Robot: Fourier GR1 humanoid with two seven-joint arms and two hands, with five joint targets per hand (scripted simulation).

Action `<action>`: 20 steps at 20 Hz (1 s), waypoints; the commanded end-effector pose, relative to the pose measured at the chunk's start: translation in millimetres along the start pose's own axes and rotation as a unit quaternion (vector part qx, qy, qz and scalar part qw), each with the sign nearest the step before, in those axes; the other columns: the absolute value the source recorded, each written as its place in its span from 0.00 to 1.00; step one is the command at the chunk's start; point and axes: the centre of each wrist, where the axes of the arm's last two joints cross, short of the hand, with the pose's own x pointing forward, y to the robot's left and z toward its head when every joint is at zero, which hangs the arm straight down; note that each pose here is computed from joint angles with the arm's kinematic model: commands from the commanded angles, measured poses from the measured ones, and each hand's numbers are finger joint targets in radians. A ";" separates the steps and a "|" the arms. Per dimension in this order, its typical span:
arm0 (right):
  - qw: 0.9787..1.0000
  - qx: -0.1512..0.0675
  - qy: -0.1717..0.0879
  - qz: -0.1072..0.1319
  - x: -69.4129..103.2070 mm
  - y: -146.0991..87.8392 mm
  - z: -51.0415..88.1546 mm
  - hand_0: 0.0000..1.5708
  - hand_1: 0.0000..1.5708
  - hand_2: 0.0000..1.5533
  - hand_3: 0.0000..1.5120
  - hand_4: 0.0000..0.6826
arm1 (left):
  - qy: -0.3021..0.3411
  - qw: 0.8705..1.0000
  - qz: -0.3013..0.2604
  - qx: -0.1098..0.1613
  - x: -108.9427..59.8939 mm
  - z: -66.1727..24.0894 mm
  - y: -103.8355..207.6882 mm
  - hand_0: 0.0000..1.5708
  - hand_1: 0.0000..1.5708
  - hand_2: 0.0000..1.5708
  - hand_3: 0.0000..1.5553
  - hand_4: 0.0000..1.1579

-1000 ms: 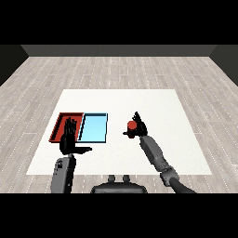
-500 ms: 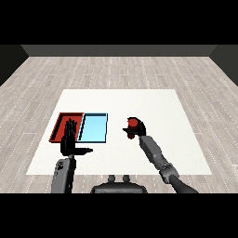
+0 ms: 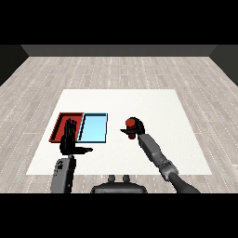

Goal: Pick the red can and put it in the red box

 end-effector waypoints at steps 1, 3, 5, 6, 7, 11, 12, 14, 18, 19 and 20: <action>1.000 0.003 0.013 0.015 9.5 17.4 -3.9 0.97 0.97 0.95 0.93 0.80 | 0.000 1.000 -0.004 0.007 -0.2 -3.7 5.7 0.00 0.00 0.00 0.00 0.00; 1.000 0.002 0.001 0.026 0.9 7.8 -4.3 0.99 0.99 0.95 0.93 0.81 | -0.008 1.000 -0.009 0.002 4.3 7.8 12.0 0.00 0.00 0.00 0.00 0.00; 1.000 -0.003 -0.001 0.006 -5.4 -2.6 2.8 0.99 0.99 0.95 0.93 0.82 | -0.004 1.000 -0.010 0.005 -11.8 2.1 -1.9 0.00 0.00 0.00 0.00 0.00; 1.000 -0.007 -0.004 0.010 -11.6 4.0 5.4 0.99 0.99 0.95 0.93 0.82 | -0.001 1.000 0.002 0.003 2.6 15.8 -3.2 0.00 0.00 0.00 0.00 0.00; 0.999 -0.004 -0.032 0.025 -1.3 8.1 1.1 0.97 0.97 0.95 0.93 0.85 | -0.003 1.000 0.000 0.002 13.5 6.9 -2.8 0.00 0.00 0.00 0.00 0.00; 0.997 -0.017 -0.073 0.000 26.1 26.7 -2.8 0.98 0.98 0.95 0.91 0.86 | -0.002 1.000 0.007 -0.007 10.8 -9.6 -0.5 0.00 0.00 0.00 0.00 0.00; 0.997 -0.017 -0.073 0.006 33.6 20.7 -12.7 0.98 0.98 0.95 0.91 0.86 | 0.004 1.000 -0.004 0.001 6.6 2.9 -3.4 0.00 0.00 0.00 0.00 0.00; 0.995 -0.006 -0.096 -0.002 43.5 4.8 2.1 0.98 0.98 0.94 0.91 0.85 | 0.006 1.000 0.012 -0.013 -1.6 7.5 -8.7 0.00 0.00 0.00 0.00 0.00; 0.992 -0.014 -0.123 0.000 53.7 -7.8 11.1 0.96 0.96 0.94 0.91 0.89 | 0.007 1.000 -0.009 -0.017 22.6 -5.4 -14.0 0.00 0.00 0.00 0.00 0.00; 0.992 -0.015 -0.128 -0.006 63.9 -6.4 16.8 0.96 0.96 0.94 0.91 0.89 | 0.003 1.000 -0.018 -0.017 18.2 3.0 -17.5 0.00 0.00 0.00 0.00 0.00; 0.992 -0.009 -0.126 0.000 75.8 -14.6 7.2 0.96 0.96 0.94 0.91 0.89 | 0.007 1.000 -0.012 -0.012 0.3 9.0 -18.0 0.00 0.00 0.00 0.00 0.00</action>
